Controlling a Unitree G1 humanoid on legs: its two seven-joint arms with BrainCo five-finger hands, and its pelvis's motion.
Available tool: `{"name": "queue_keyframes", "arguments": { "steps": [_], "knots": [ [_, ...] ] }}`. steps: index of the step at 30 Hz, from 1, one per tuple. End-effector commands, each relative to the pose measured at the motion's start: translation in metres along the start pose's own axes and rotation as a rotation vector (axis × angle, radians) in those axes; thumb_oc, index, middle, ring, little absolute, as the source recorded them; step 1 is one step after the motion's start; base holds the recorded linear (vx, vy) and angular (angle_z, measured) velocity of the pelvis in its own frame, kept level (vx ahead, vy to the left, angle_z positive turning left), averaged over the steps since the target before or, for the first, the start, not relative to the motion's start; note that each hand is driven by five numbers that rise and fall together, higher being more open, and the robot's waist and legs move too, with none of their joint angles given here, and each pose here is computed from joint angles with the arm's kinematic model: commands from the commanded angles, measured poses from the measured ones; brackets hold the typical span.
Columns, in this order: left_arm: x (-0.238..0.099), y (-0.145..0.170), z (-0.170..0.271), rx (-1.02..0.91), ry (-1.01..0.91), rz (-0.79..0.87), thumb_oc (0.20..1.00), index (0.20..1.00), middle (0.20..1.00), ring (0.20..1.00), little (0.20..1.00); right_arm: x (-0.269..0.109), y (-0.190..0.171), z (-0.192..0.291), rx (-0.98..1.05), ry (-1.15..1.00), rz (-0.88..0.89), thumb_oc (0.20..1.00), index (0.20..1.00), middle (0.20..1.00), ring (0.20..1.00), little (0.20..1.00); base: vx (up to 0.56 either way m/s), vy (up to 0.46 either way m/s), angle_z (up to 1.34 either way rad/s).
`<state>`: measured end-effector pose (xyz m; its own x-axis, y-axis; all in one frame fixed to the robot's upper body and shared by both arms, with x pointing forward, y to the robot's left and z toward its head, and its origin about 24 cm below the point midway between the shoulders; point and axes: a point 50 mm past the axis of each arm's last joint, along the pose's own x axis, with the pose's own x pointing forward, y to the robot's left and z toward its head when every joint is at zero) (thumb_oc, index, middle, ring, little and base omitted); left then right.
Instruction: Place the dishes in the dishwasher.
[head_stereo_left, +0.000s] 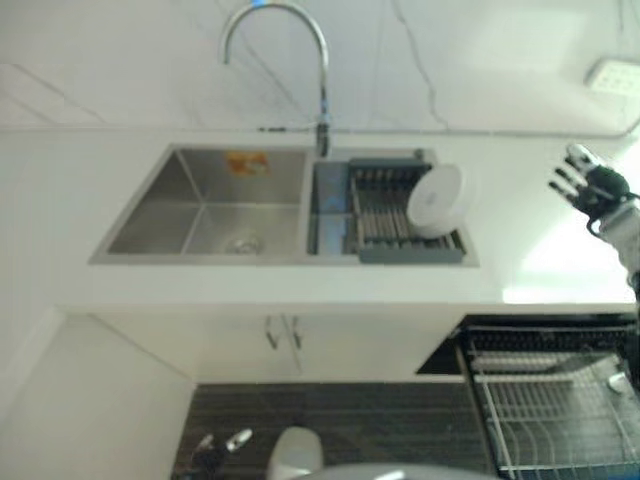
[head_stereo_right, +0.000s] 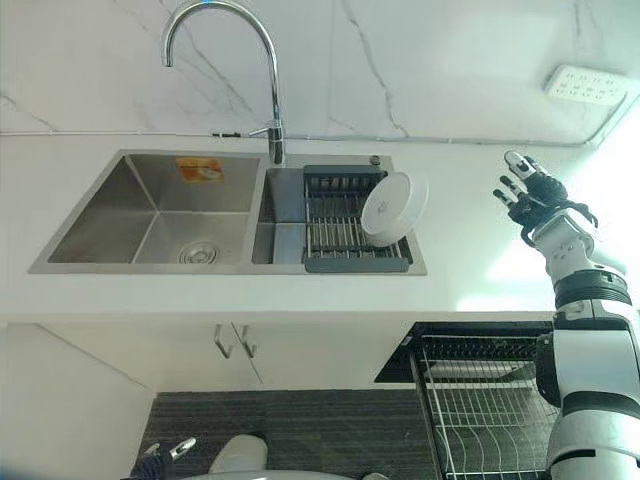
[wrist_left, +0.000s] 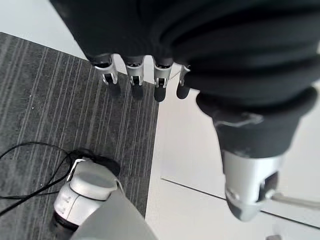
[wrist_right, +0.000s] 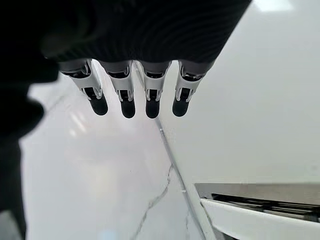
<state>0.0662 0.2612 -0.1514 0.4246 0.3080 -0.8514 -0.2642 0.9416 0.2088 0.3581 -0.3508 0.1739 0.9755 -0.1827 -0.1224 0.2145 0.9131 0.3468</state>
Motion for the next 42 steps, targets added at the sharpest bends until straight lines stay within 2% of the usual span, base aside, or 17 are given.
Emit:
{"name": "queue_keyframes", "arguments": {
  "steps": [1, 20, 42],
  "knots": [
    [0.005, 0.011, 0.019, 0.066, -0.058, 0.007, 1.000, 1.000, 1.000, 1.000, 1.000, 0.002, 0.016, 0.032, -0.022, -0.082, 0.074, 1.000, 1.000, 1.000, 1.000, 1.000, 0.05, -0.020, 0.07],
    [0.001, 0.010, 0.010, 0.050, -0.039, -0.022, 1.000, 1.000, 1.000, 1.000, 1.000, 0.008, 0.019, -0.001, -0.037, 0.003, 0.093, 1.000, 1.000, 1.000, 1.000, 1.000, 0.01, -0.019, 0.03],
    [-0.003, 0.008, 0.011, 0.048, -0.051, -0.080, 1.000, 1.000, 1.000, 1.000, 1.000, 0.008, 0.018, 0.000, -0.063, 0.006, 0.113, 1.000, 1.000, 1.000, 1.000, 1.000, 0.01, -0.007, 0.07]
  ]
}}
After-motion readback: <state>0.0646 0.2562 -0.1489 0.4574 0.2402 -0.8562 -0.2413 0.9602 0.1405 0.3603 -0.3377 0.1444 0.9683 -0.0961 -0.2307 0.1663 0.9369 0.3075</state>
